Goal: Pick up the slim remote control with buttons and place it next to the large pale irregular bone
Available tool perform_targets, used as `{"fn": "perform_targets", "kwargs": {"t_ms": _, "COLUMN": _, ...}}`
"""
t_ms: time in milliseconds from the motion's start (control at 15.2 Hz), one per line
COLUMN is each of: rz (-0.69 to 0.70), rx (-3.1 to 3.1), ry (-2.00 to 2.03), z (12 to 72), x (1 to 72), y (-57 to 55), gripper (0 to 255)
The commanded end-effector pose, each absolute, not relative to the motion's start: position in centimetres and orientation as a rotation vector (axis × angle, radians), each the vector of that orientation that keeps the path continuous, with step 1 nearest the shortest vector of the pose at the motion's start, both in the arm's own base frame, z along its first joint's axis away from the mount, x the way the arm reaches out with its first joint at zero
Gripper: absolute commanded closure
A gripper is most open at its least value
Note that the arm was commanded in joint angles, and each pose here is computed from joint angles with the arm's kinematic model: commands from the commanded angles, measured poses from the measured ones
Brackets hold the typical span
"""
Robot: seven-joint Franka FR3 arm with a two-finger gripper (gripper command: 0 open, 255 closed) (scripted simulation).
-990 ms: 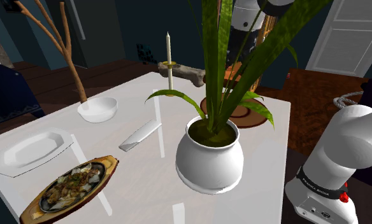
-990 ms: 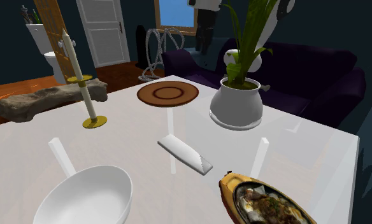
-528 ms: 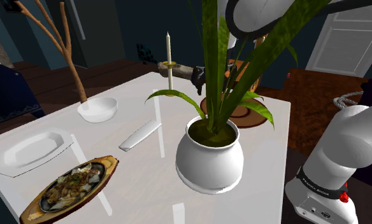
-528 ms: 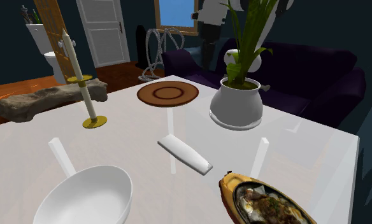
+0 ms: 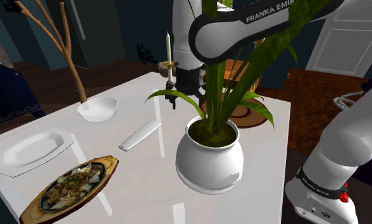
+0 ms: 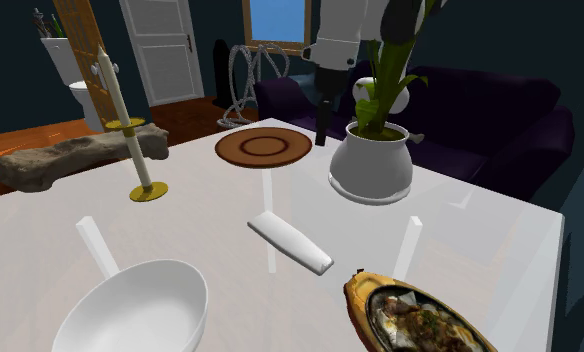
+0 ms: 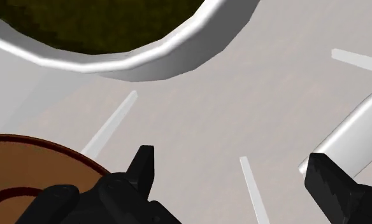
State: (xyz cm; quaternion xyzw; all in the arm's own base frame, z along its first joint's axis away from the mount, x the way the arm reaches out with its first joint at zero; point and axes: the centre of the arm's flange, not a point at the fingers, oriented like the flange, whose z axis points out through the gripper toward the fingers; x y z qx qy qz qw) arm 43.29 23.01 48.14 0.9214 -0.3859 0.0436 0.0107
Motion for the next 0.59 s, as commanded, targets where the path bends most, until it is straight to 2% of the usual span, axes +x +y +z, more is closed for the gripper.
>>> {"fn": "perform_targets", "kwargs": {"t_ms": 0, "rz": 0.123, "rx": 2.839, "ry": -1.301, "z": 46.7, "x": 45.0, "y": 24.6, "gripper": 0}}
{"fn": "perform_targets", "kwargs": {"t_ms": 528, "rz": 0.071, "rx": 2.672, "ry": -1.636, "z": 41.6, "x": 52.5, "y": 30.3, "gripper": 0}}
